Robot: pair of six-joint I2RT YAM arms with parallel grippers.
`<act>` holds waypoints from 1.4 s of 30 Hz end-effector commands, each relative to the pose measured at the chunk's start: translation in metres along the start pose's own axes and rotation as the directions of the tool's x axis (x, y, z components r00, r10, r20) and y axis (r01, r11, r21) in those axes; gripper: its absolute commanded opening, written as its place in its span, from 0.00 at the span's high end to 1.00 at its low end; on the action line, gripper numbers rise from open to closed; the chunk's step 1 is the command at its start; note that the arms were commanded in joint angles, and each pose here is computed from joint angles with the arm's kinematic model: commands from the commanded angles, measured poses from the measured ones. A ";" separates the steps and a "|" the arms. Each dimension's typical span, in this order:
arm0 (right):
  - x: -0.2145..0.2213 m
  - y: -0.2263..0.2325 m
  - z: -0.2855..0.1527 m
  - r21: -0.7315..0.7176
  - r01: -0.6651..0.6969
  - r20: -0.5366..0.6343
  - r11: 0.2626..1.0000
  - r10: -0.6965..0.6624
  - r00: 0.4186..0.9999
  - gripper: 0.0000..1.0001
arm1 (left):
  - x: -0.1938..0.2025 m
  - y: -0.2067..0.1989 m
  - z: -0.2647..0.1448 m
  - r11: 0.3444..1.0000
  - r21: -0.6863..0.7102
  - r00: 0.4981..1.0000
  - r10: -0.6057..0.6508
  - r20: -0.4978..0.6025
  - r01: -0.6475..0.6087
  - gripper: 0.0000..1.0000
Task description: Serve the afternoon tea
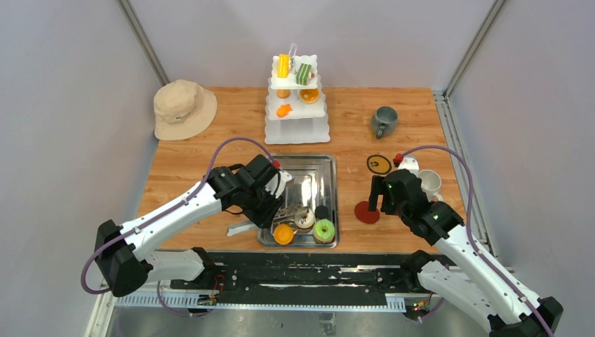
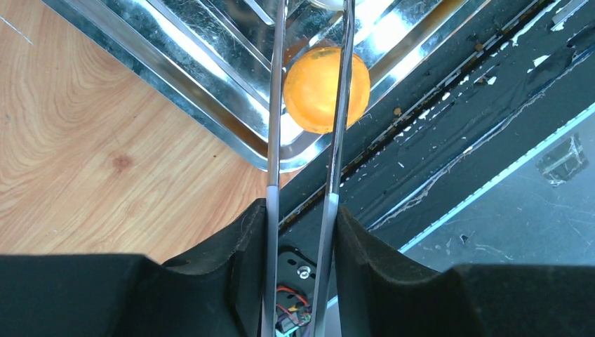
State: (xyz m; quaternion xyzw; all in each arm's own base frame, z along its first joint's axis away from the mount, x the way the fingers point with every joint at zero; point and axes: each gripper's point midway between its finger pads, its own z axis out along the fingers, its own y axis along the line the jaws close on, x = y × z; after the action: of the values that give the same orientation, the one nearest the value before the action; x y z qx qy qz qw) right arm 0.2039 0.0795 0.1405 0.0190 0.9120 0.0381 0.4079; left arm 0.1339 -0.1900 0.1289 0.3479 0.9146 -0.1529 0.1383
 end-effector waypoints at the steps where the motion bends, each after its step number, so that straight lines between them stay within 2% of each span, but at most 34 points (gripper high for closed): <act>1: 0.001 0.001 0.001 -0.008 0.003 0.007 1.000 -0.003 1.000 0.15 | -0.015 -0.006 -0.006 1.000 0.010 0.999 0.015 0.047 -0.015 0.81; 7: 0.001 0.000 0.000 -0.008 0.004 0.011 1.000 -0.004 1.000 0.15 | -0.022 -0.003 -0.011 1.000 -0.016 0.998 0.006 0.069 -0.005 0.82; 14: 0.002 -0.001 0.000 -0.004 0.003 0.008 1.000 -0.003 1.000 0.15 | -0.041 0.024 -0.023 0.982 -0.178 0.988 -0.039 0.146 0.066 0.82; 18: 0.002 -0.001 0.000 -0.003 0.004 0.009 1.000 -0.003 1.000 0.15 | -0.049 0.026 -0.022 0.977 -0.192 0.984 -0.060 0.166 0.091 0.82; 22: 0.002 -0.003 -0.002 0.001 0.003 0.014 1.000 -0.003 1.000 0.15 | -0.053 0.022 -0.030 0.983 -0.171 0.983 -0.036 0.179 0.067 0.79; 27: 0.004 -0.005 -0.001 0.008 0.002 0.014 1.000 -0.002 1.000 0.15 | -0.046 -0.004 -0.039 0.999 -0.027 0.981 0.041 0.192 -0.036 0.72; 33: 0.003 0.001 0.002 -0.006 0.001 0.003 1.000 -0.001 1.000 0.15 | -0.043 -0.016 -0.035 0.996 0.024 0.981 0.081 0.174 -0.087 0.67; 35: 0.003 0.002 0.002 -0.007 0.000 0.001 1.000 0.000 1.000 0.15 | -0.040 -0.027 -0.032 0.990 0.060 0.981 0.115 0.157 -0.126 0.68; 38: 0.003 0.002 0.002 -0.009 0.001 -0.002 1.000 -0.001 1.000 0.15 | -0.032 -0.044 -0.029 0.976 0.125 0.978 0.162 0.134 -0.179 0.74; 42: 0.004 0.000 0.002 -0.003 -0.001 -0.001 1.000 0.001 1.000 0.15 | -0.028 -0.053 -0.030 0.966 0.175 0.977 0.169 0.129 -0.190 0.78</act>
State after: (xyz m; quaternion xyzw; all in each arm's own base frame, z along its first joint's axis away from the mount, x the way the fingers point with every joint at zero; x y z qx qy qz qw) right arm 0.2024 0.0799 0.1354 0.0171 0.9140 0.0389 0.4035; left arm 0.1252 -0.2214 0.1685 0.4083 0.8719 -0.2037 0.1780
